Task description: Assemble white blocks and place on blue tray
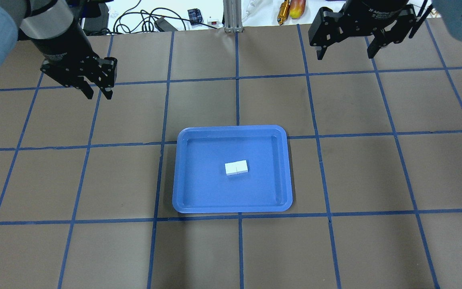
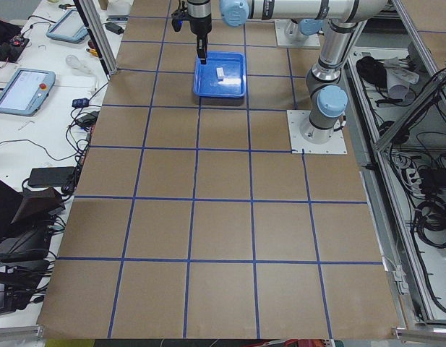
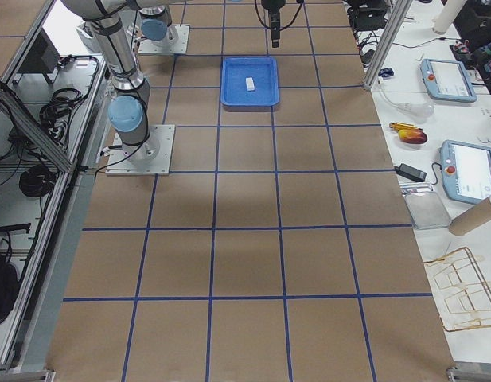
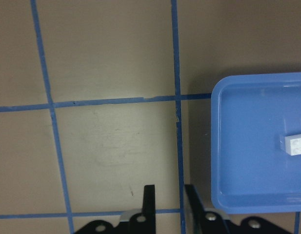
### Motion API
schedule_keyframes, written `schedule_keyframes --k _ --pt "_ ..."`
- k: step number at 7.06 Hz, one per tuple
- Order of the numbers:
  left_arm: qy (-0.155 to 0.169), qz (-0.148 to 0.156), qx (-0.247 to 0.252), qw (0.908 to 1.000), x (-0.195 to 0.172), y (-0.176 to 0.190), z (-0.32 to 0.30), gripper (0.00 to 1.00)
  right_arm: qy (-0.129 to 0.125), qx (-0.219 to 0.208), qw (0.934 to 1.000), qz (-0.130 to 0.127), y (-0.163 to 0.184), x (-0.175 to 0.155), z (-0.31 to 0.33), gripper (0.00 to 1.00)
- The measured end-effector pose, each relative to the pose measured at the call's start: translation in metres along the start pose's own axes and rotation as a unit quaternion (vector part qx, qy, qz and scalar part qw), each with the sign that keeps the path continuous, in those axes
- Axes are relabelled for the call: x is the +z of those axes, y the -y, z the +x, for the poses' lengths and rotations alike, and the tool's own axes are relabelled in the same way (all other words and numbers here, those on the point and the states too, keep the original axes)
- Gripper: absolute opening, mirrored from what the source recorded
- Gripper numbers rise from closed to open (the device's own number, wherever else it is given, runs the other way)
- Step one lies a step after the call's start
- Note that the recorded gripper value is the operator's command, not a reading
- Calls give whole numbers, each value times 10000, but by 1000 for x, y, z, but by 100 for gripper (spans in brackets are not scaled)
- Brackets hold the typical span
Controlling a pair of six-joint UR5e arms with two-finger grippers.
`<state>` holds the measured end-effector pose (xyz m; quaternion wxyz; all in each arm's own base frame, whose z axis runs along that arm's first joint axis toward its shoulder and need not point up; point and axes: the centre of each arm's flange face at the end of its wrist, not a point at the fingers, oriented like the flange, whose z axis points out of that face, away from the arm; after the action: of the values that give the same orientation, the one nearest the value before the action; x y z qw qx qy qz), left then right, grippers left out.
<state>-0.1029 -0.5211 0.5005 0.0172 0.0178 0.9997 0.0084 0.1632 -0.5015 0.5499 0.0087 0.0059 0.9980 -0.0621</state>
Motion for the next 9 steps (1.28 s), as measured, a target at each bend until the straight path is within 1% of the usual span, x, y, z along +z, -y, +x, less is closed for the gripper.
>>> schedule_keyframes --k 2,3,4,5,7,9 --pt "-213 164 6 9996 -8 5 10 100 9 8 9999 -107 -3 2 0 100" --pt "-262 389 24 9989 -10 11 13 100 14 4 9999 -104 -3 2 0 100" --pt "-280 535 45 9982 -8 15 15 100 1 -6 10000 -82 -3 0 0 100" --pt "-339 575 90 9977 -6 15 22 100 -2 -18 10000 -54 -3 -1 1 100" --pt "-447 698 173 9964 -21 -1 32 100 -2 -48 10000 -27 -4 -3 0 100" --pt "-478 733 129 9961 -28 -11 32 100 12 -61 10000 -12 -7 -7 0 100"
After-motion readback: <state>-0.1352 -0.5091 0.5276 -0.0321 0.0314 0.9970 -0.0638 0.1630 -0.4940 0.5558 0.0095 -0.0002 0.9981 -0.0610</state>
